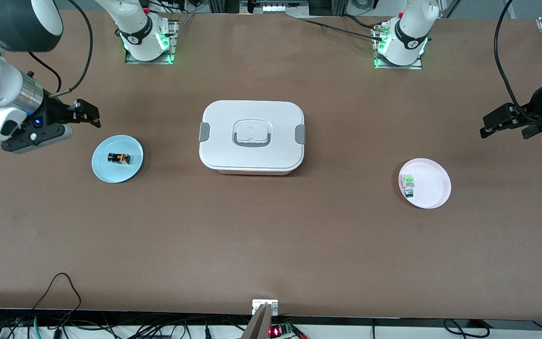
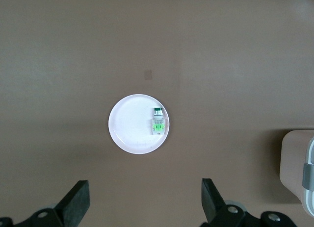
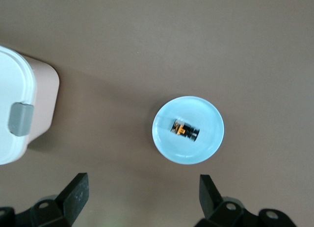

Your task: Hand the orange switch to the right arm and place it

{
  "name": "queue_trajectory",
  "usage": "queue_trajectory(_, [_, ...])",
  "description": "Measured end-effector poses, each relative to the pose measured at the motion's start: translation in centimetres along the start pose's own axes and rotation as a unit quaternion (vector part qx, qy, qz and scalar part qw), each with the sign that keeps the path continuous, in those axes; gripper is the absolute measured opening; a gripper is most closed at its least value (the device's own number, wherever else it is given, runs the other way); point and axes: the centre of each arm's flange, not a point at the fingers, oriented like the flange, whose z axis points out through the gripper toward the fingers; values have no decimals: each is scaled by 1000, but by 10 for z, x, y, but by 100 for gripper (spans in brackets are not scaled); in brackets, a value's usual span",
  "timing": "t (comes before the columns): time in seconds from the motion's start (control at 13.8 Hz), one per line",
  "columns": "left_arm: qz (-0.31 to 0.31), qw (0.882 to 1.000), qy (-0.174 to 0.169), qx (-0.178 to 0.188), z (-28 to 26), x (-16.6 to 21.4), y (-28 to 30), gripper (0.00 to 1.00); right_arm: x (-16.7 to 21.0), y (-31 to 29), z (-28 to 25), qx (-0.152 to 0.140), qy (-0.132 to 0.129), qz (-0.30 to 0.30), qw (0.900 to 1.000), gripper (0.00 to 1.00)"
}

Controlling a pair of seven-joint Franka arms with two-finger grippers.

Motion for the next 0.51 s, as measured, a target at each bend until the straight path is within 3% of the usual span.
queue_trajectory(0.22, [-10,1000,3,1,-1,1,-12,100,-16,-3,-44,-3,3,92,996,100])
queue_trajectory(0.51, [-18,1000,3,-9,-1,1,-24,100,-32,0,-78,-7,33,122,992,100])
